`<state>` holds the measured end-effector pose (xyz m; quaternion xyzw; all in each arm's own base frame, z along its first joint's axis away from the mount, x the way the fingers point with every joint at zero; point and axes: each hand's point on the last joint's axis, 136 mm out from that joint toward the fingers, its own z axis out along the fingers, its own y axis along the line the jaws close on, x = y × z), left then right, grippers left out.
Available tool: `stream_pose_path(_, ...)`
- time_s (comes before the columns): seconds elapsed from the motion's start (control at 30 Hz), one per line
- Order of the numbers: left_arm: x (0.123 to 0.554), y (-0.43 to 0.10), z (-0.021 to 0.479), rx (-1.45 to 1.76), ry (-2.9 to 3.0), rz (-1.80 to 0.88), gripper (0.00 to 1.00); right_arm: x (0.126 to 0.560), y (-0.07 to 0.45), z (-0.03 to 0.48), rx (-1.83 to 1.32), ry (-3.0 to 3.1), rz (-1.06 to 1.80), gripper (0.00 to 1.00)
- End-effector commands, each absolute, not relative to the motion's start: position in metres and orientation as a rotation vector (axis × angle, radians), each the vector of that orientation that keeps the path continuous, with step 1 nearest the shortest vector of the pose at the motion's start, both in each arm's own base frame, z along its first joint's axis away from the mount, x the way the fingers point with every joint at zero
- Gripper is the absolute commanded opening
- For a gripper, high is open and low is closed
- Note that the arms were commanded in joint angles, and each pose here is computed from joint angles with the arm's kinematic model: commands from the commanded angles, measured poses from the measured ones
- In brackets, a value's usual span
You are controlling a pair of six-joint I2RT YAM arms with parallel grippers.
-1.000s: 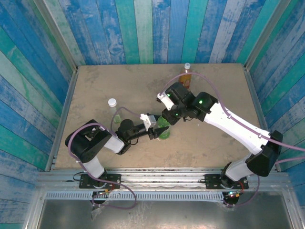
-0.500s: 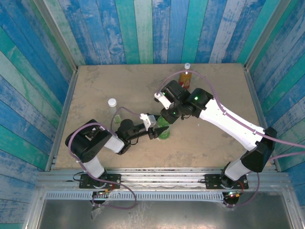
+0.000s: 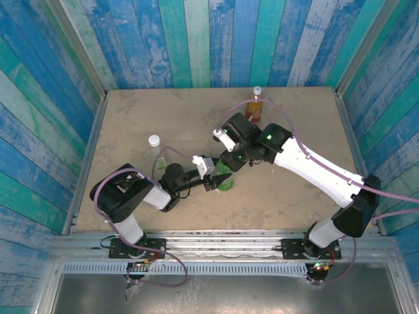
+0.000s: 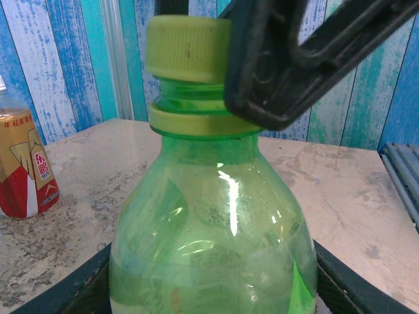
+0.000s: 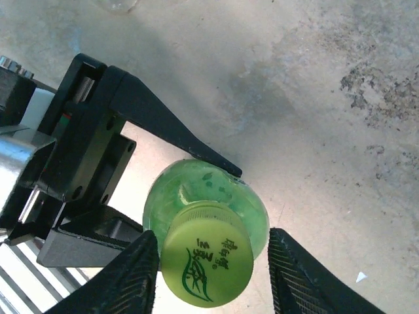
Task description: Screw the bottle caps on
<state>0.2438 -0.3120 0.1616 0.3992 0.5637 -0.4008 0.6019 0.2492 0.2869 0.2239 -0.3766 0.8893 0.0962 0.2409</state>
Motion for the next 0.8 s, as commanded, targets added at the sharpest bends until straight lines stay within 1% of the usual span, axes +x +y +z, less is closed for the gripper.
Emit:
stream_pose_path(0.0, 0.241, -0.314, 0.138, 0.96, 1.373, -0.935, 0.6, 0.246, 0.283, 0.24, -1.014, 2.38, 0.272, 0.57)
stream_pose_path(0.07, 0.242, -0.314, 0.139, 0.961, 1.372, -0.934, 0.6, 0.247, 0.282, 0.246, -1.001, 2.357, 0.275, 0.67)
stream_pose_path(0.13, 0.242, -0.314, 0.138, 0.962, 1.375, -0.93, 0.6, 0.247, 0.282, 0.253, -0.986, 2.325, 0.296, 0.7)
stream_pose_path(0.17, 0.242, -0.314, 0.139, 0.961, 1.373, -0.931, 0.6, 0.247, 0.283, 0.257, -0.976, 2.309, 0.31, 0.7)
stream_pose_path(0.2, 0.242, -0.314, 0.138, 0.961, 1.374, -0.93, 0.6, 0.247, 0.283, 0.259, -0.968, 2.298, 0.32, 0.69)
stream_pose_path(0.37, 0.242, -0.314, 0.137, 0.963, 1.377, -0.929, 0.6, 0.25, 0.286, 0.257, -0.949, 2.282, 0.332, 0.4)
stream_pose_path(0.47, 0.242, -0.314, 0.138, 0.966, 1.375, -0.928, 0.6, 0.252, 0.288, 0.249, -0.958, 2.302, 0.317, 0.28)
stream_pose_path(0.63, 0.241, -0.314, 0.137, 0.97, 1.376, -0.924, 0.6, 0.254, 0.29, 0.238, -0.973, 2.329, 0.301, 0.19)
stream_pose_path(0.77, 0.242, -0.313, 0.138, 0.969, 1.375, -0.922, 0.6, 0.252, 0.287, 0.23, -0.981, 2.357, 0.293, 0.16)
